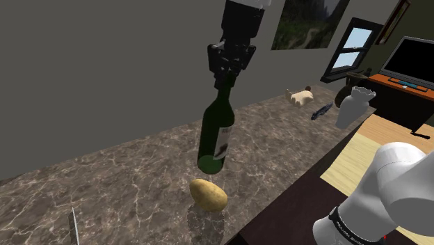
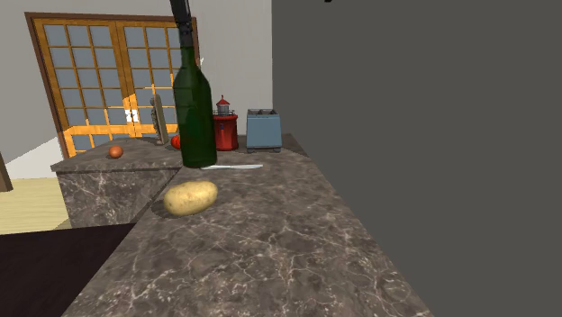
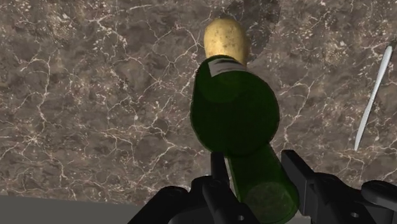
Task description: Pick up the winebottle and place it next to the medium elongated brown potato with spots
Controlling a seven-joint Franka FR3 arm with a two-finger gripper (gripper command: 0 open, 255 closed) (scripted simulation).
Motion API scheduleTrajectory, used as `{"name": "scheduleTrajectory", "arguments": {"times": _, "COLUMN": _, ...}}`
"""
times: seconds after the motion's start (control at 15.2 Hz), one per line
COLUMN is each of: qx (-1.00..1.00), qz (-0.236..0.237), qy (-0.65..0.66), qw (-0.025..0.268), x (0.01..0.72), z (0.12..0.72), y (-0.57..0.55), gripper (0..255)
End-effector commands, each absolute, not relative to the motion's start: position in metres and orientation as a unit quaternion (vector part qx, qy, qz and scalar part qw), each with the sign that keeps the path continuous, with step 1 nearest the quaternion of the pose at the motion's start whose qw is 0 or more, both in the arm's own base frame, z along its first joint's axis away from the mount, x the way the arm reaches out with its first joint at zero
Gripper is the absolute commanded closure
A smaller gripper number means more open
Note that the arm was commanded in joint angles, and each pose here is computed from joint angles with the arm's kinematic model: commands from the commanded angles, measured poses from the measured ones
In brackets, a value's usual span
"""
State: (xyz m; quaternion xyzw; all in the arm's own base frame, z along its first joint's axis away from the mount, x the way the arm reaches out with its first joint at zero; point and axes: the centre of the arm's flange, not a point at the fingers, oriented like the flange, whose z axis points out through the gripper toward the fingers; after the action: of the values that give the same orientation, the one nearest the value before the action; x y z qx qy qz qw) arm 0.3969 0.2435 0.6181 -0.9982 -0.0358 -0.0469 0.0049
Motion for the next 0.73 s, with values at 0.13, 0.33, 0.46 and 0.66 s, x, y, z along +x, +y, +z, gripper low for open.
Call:
{"name": "scheduleTrajectory", "arguments": {"times": 0.13, "qx": -0.998, "qz": -0.047, "qy": -0.035, "qw": 0.005, "x": 0.365, "z": 0.620, "y": 0.285, "gripper": 255}}
{"name": "scheduleTrajectory", "arguments": {"times": 0.33, "qx": -0.998, "qz": -0.047, "qy": -0.035, "qw": 0.005, "x": 0.343, "z": 0.620, "y": 0.318, "gripper": 255}}
{"name": "scheduleTrajectory", "arguments": {"times": 0.46, "qx": -0.998, "qz": -0.047, "qy": -0.035, "qw": 0.005, "x": 0.329, "z": 0.620, "y": 0.340, "gripper": 255}}
{"name": "scheduleTrajectory", "arguments": {"times": 0.66, "qx": -0.998, "qz": -0.047, "qy": -0.035, "qw": 0.005, "x": 0.307, "z": 0.620, "y": 0.373, "gripper": 255}}
